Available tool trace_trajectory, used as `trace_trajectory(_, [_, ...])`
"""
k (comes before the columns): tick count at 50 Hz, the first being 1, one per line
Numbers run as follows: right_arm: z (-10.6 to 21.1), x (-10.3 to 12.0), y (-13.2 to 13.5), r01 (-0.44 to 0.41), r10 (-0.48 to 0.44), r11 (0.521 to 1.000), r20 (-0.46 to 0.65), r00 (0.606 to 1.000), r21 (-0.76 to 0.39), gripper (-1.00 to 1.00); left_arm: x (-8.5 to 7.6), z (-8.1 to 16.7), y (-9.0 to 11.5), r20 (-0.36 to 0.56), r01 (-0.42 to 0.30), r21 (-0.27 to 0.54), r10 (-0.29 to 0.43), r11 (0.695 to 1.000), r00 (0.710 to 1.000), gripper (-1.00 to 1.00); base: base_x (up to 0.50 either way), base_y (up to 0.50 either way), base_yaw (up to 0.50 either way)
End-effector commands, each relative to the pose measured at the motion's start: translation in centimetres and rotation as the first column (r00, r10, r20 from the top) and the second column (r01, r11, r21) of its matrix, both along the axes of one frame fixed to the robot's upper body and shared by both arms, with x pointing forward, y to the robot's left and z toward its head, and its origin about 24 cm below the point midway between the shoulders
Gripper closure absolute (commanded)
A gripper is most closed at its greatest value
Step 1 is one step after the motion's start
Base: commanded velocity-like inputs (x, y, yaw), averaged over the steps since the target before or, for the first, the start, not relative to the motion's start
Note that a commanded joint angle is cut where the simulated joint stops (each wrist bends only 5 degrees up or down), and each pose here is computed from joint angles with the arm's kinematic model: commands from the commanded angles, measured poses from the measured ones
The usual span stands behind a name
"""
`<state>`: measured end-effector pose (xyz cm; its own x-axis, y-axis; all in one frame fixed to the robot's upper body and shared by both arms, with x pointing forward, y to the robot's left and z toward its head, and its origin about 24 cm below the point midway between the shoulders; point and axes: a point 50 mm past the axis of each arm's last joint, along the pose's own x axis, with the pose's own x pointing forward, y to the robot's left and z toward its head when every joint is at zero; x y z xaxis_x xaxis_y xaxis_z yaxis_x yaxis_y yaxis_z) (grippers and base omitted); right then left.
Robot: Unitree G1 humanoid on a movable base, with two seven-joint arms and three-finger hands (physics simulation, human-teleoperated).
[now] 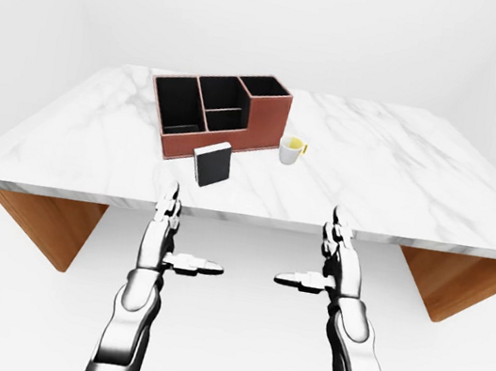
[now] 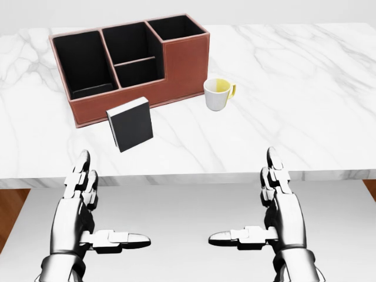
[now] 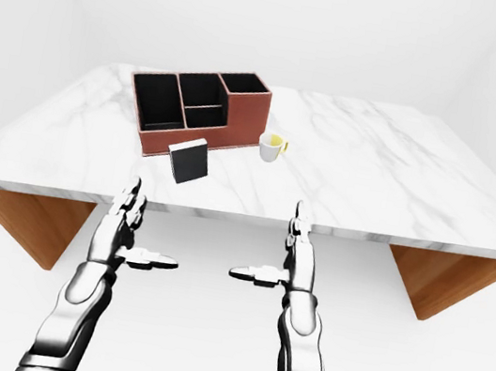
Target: Pick up the book and place it in the front compartment of the caddy.
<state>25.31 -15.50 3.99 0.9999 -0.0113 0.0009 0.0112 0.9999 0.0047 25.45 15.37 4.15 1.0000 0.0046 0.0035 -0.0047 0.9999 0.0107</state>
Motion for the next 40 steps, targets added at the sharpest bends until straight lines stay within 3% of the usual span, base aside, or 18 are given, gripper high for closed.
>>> trace_trajectory(1, [-0.3,-0.2,-1.2,0.030,-0.030,1.000,0.002,1.000,0.010,-1.00,0.1,0.1,0.8,0.004,-0.008,0.018,0.008,1.000,1.000,-1.00,0.00,0.00,0.00])
trace_trajectory(16, [0.0,-0.2,-1.3,0.033,-0.033,0.999,0.009,0.999,0.009,-1.00,0.2,0.2,0.8,0.011,-0.003,0.018,0.003,1.000,1.000,-1.00,0.00,0.00,0.00])
trace_trajectory(24, [2.0,-0.2,-1.9,0.055,-0.055,0.998,0.046,0.997,0.004,-1.00,0.1,1.5,1.1,0.033,-0.011,0.012,0.010,1.000,0.999,-1.00,0.00,0.00,0.00])
trace_trajectory(31, [4.0,-0.2,-2.1,0.060,-0.058,0.998,0.112,0.992,-0.009,-1.00,-0.4,4.3,1.5,0.129,-0.028,0.029,0.024,0.999,0.991,-1.00,0.00,0.00,0.00])
trace_trajectory(37, [5.7,-0.1,-2.2,0.059,-0.054,0.998,0.179,0.982,-0.024,-1.00,-1.3,7.7,2.0,0.273,-0.049,0.040,0.036,0.998,0.961,-1.00,0.00,0.00,0.00])
trace_trajectory(40, [6.2,-0.2,-2.1,0.057,-0.048,0.998,0.203,0.978,-0.037,-1.00,-1.3,8.2,2.2,0.292,-0.056,0.043,0.041,0.998,0.955,-1.00,0.00,0.00,0.00])
